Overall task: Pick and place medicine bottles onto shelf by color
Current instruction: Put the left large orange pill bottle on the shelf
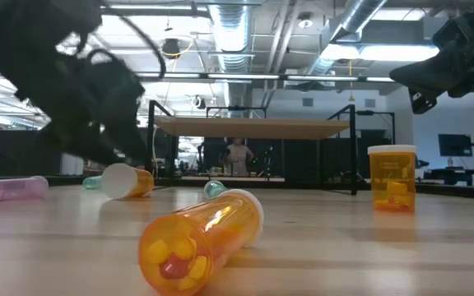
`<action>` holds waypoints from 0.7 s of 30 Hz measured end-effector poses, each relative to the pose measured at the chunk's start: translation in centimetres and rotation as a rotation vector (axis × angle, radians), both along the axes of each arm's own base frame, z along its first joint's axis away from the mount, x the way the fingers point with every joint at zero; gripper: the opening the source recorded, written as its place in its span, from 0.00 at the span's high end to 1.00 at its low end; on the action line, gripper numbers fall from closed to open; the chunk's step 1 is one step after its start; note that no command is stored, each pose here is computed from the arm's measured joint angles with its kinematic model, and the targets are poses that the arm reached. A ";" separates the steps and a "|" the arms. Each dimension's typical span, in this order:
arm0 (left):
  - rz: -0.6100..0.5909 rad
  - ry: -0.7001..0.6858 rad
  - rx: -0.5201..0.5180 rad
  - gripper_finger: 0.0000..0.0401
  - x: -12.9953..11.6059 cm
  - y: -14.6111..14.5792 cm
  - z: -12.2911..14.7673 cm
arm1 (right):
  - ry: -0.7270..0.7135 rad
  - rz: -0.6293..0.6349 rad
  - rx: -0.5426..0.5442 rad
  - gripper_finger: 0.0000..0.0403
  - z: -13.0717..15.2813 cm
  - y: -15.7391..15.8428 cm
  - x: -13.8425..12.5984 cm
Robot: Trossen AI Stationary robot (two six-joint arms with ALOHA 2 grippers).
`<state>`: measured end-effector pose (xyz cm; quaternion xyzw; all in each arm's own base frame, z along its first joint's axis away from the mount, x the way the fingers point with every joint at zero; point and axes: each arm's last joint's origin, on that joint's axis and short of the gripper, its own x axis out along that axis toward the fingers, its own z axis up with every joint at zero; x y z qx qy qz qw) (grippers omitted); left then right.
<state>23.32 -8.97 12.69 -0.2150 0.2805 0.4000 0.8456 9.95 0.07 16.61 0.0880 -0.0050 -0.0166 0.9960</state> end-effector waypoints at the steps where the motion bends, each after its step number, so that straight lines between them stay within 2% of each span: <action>1: 0.018 0.016 -0.004 0.27 0.1 0.1 -0.3 | 0.000 0.000 0.000 0.93 0.0 0.0 0.0; 16: 0.070 0.112 -0.031 0.27 -0.1 0.7 -1.3 | 0.000 0.000 0.000 0.93 0.0 0.0 0.0; 21: 0.060 0.135 -0.038 0.34 -0.3 0.7 -1.3 | 0.000 0.000 0.000 0.93 0.0 0.0 0.0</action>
